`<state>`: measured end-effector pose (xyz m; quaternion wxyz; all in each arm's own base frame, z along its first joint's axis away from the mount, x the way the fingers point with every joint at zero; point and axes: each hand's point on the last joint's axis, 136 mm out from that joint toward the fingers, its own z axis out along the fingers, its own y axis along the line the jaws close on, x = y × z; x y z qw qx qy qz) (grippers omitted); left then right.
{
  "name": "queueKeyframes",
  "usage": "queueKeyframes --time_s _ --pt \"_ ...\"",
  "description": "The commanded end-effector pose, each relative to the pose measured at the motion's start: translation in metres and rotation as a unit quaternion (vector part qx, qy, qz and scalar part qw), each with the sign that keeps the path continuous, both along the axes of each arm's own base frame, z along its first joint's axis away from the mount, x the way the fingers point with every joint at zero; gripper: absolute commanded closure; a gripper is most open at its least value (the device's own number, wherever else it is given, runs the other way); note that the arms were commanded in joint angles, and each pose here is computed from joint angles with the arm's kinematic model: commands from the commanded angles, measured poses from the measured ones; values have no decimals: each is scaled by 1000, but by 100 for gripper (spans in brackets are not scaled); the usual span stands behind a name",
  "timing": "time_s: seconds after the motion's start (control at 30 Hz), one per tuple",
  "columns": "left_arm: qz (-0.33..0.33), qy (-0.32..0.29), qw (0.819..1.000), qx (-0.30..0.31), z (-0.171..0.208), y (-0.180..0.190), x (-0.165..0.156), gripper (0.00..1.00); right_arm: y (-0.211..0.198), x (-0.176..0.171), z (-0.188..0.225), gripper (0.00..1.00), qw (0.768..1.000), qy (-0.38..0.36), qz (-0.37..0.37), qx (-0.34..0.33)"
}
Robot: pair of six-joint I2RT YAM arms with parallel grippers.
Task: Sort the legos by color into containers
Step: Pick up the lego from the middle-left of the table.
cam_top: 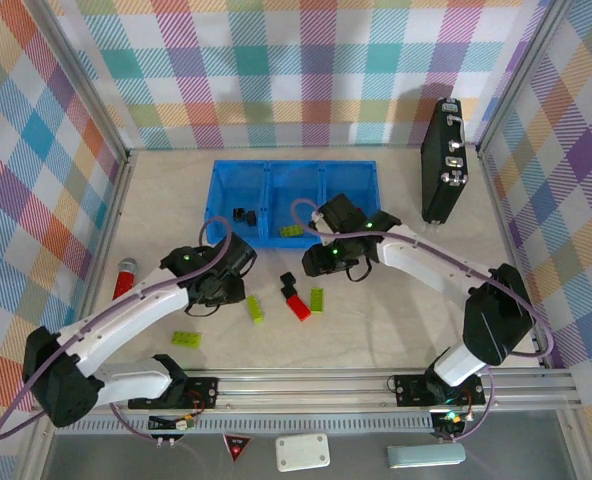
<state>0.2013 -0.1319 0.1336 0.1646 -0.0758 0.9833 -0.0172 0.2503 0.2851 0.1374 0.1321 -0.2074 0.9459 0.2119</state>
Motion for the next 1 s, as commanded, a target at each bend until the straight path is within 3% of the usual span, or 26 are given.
queueKeyframes --time_s 0.0,0.47,0.97 --pt "-31 15 999 -18 -4 -18 5 63 -3 -7 -16 51 999 11 -18 -34" --pt "-27 71 994 -76 -57 -53 7 61 0 -34 -39 51 996 39 -37 -74" --pt "-5 100 993 -66 -98 -51 2 56 -9 -41 -37 51 994 29 -50 -97"
